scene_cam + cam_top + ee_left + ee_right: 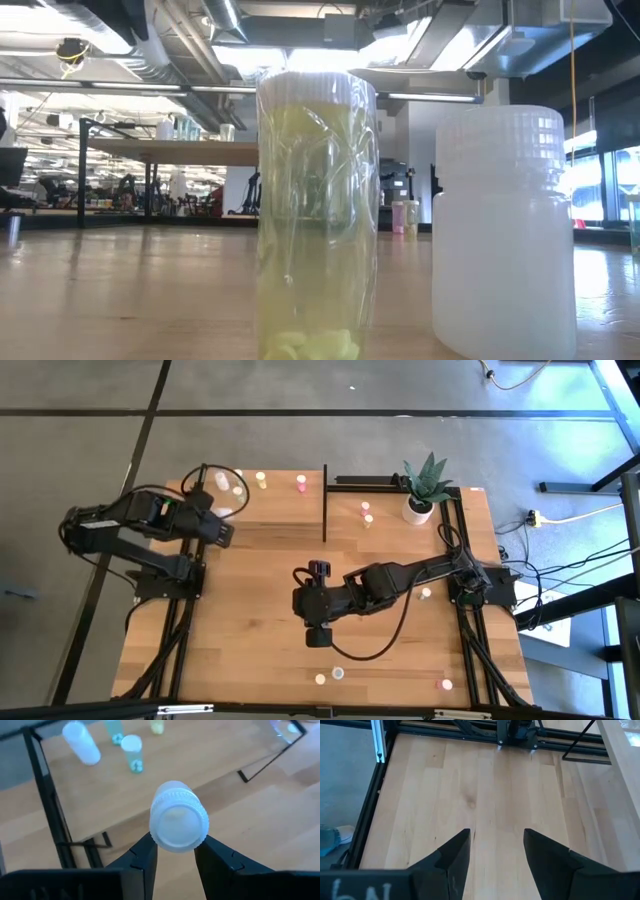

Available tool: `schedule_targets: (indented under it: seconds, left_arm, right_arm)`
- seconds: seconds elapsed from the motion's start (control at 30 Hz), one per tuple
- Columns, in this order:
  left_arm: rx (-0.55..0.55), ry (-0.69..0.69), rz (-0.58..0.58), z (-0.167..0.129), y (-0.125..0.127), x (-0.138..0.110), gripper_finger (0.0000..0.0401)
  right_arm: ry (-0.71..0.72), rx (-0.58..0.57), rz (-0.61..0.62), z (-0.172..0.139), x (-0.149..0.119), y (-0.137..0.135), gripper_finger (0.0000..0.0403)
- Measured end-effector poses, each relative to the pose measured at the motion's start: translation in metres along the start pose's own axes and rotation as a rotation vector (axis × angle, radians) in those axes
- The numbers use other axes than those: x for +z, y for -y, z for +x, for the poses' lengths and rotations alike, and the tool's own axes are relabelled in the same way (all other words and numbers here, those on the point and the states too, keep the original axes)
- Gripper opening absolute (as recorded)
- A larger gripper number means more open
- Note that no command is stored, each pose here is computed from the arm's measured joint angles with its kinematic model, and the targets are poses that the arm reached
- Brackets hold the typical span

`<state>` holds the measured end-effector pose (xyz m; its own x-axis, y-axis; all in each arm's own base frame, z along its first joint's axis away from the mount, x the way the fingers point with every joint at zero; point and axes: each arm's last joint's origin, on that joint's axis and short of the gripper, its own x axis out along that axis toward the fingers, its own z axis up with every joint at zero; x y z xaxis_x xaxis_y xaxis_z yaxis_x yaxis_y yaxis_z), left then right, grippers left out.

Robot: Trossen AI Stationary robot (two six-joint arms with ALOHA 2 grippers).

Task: Pick and place medicine bottles onto shelf by color
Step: Put the top white pill bottle aligned with the other white pill bottle on the shelf

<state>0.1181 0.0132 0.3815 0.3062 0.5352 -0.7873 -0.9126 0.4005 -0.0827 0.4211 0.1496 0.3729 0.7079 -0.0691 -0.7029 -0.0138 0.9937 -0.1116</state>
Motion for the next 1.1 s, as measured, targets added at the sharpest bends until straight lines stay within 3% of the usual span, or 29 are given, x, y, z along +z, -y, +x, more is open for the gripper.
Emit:
schedule_targets:
  seconds: [0.73,1.1]
  left_arm:
    - [0.132,-0.089,-0.066,0.019,-0.023,0.023,0.0112]
    - [0.256,-0.204,-0.031,0.054,-0.030,0.008,0.0112]
  right_arm:
    - [0.002,0.007,-0.006,-0.001,-0.001,-0.004,0.0186]
    - [0.002,0.007,-0.008,-0.001,-0.001,-0.004,0.0186]
